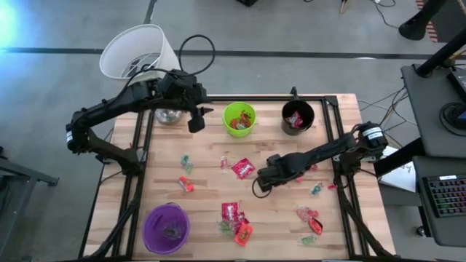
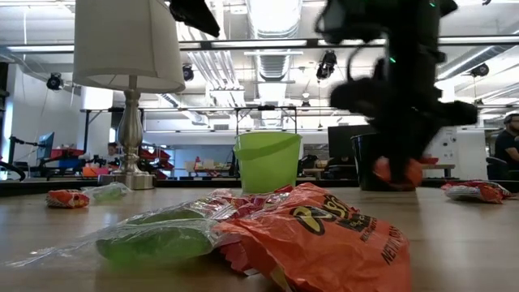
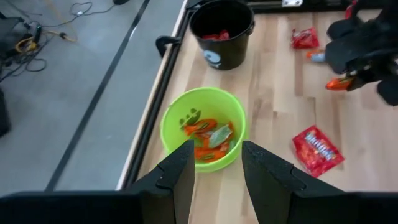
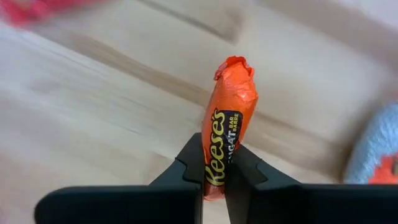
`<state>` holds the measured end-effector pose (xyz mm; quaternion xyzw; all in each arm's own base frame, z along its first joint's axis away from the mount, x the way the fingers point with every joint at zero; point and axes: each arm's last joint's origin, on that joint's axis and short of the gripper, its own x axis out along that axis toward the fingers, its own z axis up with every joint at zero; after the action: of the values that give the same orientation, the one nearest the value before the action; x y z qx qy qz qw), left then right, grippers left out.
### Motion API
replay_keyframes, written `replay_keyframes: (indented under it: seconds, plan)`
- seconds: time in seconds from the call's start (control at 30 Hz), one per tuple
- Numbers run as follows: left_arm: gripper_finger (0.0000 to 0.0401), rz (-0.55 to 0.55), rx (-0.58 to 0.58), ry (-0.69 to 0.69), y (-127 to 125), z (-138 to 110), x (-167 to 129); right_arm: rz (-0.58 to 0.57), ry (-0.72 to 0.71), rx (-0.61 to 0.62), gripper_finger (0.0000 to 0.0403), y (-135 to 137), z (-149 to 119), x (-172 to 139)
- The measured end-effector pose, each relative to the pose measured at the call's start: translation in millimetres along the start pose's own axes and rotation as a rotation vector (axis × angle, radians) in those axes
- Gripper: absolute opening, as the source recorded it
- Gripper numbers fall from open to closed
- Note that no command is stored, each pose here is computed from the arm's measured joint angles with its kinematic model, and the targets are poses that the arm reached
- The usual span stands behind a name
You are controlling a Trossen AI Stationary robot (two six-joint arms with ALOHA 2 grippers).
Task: Sort candy
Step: Put the orange chocolate into the green bucket
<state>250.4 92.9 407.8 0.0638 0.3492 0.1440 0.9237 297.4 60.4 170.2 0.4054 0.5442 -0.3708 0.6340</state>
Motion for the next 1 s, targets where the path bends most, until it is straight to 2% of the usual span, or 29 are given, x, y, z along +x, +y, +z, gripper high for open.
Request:
replay_keyframes:
  seconds: [0.23, 0.5, 0.73, 1.0]
  plan:
    - [0.0116, 0.008, 0.036, 0.001, 1, 2, -6, 0.082, -0.162, -0.06, 0.0019, 20, 35, -31]
    - [0.0116, 0.004, 0.059, 0.013, 1, 1, -5, 0.133, -0.317, -0.127, 0.0019, 24, 92, -66]
    - [0.0116, 0.002, 0.056, 0.02, 1, 1, -5, 0.177, -0.449, -0.192, 0.0018, 16, 143, -91]
    - [0.0116, 0.002, 0.012, 0.02, 1, 1, -4, 0.258, -0.563, -0.212, 0.0018, -4, 195, -101]
